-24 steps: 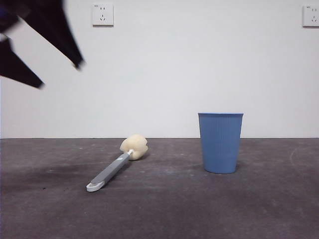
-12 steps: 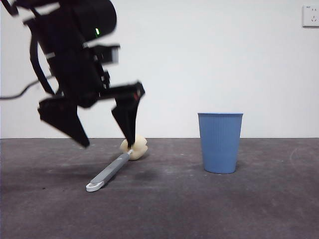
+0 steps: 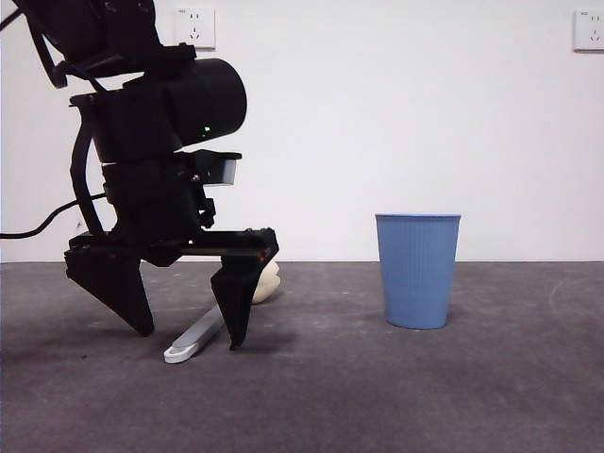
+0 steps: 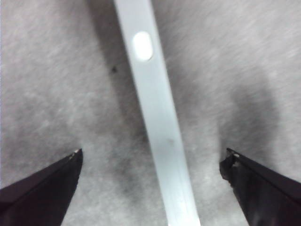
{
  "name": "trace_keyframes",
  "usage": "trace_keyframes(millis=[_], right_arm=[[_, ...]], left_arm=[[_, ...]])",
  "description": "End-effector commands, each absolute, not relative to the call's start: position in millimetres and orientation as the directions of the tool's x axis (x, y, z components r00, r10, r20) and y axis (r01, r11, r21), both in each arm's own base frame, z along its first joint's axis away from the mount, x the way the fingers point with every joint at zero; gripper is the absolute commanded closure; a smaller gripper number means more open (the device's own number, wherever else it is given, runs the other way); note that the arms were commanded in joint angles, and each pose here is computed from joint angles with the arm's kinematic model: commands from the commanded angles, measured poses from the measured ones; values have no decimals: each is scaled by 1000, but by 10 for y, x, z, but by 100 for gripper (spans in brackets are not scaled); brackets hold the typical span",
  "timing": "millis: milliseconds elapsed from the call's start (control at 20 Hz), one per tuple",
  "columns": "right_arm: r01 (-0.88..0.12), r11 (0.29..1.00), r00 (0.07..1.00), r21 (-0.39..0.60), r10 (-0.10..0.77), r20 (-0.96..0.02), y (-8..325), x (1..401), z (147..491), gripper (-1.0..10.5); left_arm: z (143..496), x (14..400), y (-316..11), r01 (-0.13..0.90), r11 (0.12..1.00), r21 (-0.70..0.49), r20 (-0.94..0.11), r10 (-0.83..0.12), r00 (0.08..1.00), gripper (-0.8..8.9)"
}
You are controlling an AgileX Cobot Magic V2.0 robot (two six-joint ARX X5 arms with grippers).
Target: Pick up the cup brush,pick up the cup,insert the brush into the cup,clean the cup,put the cup brush back,put the cup back to the fixed position on the table
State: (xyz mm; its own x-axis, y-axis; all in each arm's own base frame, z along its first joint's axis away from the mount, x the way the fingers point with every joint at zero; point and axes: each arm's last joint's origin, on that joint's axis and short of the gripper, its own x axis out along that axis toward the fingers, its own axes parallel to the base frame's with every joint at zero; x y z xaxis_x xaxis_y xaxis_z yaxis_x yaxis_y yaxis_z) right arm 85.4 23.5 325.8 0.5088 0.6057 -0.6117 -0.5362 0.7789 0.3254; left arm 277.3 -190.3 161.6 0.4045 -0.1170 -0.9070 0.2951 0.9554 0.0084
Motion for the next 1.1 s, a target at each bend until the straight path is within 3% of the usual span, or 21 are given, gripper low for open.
trace_keyframes(millis=[50,200,350,400,550,800,1100], right_arm=[[-536,778,511,328,608,-607,238,855,3267,350],[-537,777,510,329,609,-608,238,854,3267,350],[-530,778,510,336,609,-608,239,854,3267,350],[-530,778,510,336,609,-608,239,854,3267,350],[-530,779,510,336,609,-608,239,854,3267,350],[-511,782,507,357,609,-610,240,864,3264,350],[-496,784,501,373,609,-614,246,932,3256,351]], left_arm=[[1590,2741,-1935,294,956,24,-910,-100,402,372],[1584,2721,-1941,297,955,27,-916,-96,390,437],[1580,2706,-1948,310,951,3,-923,-117,366,725],[1580,2703,-1955,315,949,-10,-924,-129,360,765],[1580,2700,-1962,322,946,-26,-925,-145,351,819],[1608,2684,-1952,331,943,-40,-928,-158,337,822],[1914,2621,-1897,339,939,-62,-894,-203,399,822]])
